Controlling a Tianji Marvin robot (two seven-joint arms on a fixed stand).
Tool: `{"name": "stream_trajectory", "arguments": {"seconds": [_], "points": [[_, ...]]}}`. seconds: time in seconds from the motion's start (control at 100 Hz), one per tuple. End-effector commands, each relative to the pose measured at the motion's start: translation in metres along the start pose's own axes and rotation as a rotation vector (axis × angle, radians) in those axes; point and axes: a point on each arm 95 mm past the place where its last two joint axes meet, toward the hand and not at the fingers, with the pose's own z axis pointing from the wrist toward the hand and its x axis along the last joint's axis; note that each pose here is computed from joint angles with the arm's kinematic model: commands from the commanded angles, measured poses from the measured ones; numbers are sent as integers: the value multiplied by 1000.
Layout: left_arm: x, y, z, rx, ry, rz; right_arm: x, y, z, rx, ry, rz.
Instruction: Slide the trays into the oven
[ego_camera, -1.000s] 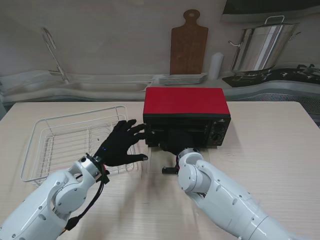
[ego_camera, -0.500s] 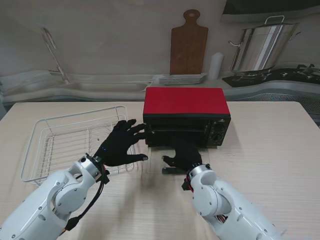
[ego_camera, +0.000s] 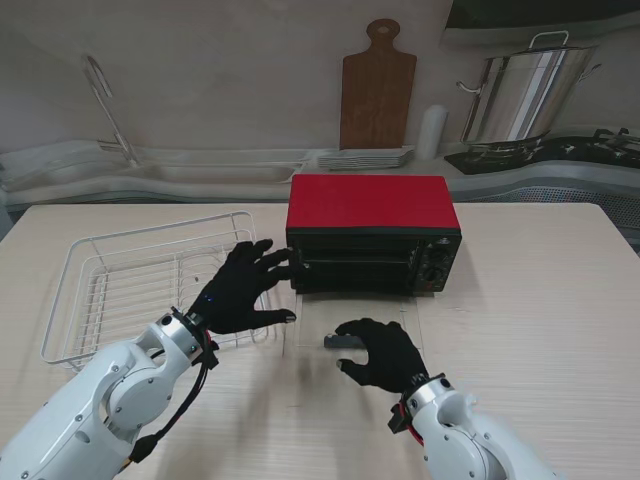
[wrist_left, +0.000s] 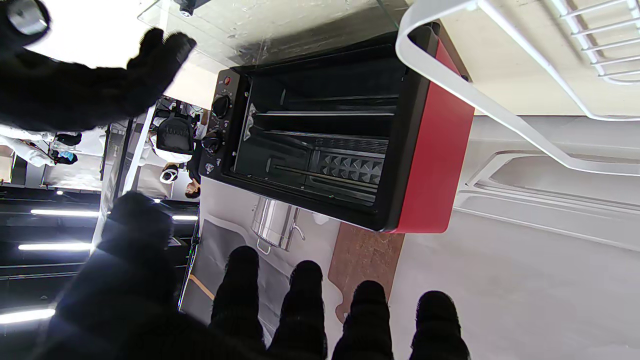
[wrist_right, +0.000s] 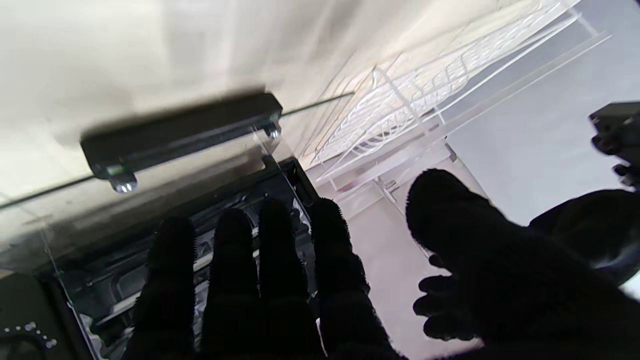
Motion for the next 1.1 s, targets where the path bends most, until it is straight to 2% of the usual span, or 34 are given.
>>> {"name": "stream_trajectory", "arguments": {"seconds": [0.0,0.26,0.57,0.73,0.91,1.09], "points": [[5,1,0,-12,4,-2,1,-12,-10,52,8,1],[7,0,1,-7,10,2,-1,-28,-24,119,26,-7],[7,-1,0,-1,11,1,-8,-45,-18,183,-10,-71],[6,-1,-1,-2,10,3,-12,-47,-15,216,-30,-95],[5,-2,-1,-1,9,5,-13,-48,-14,219,-39,-107],[5,-2,-1,-1,10,6,-11,-45,-16,173,-27,-107]]}}
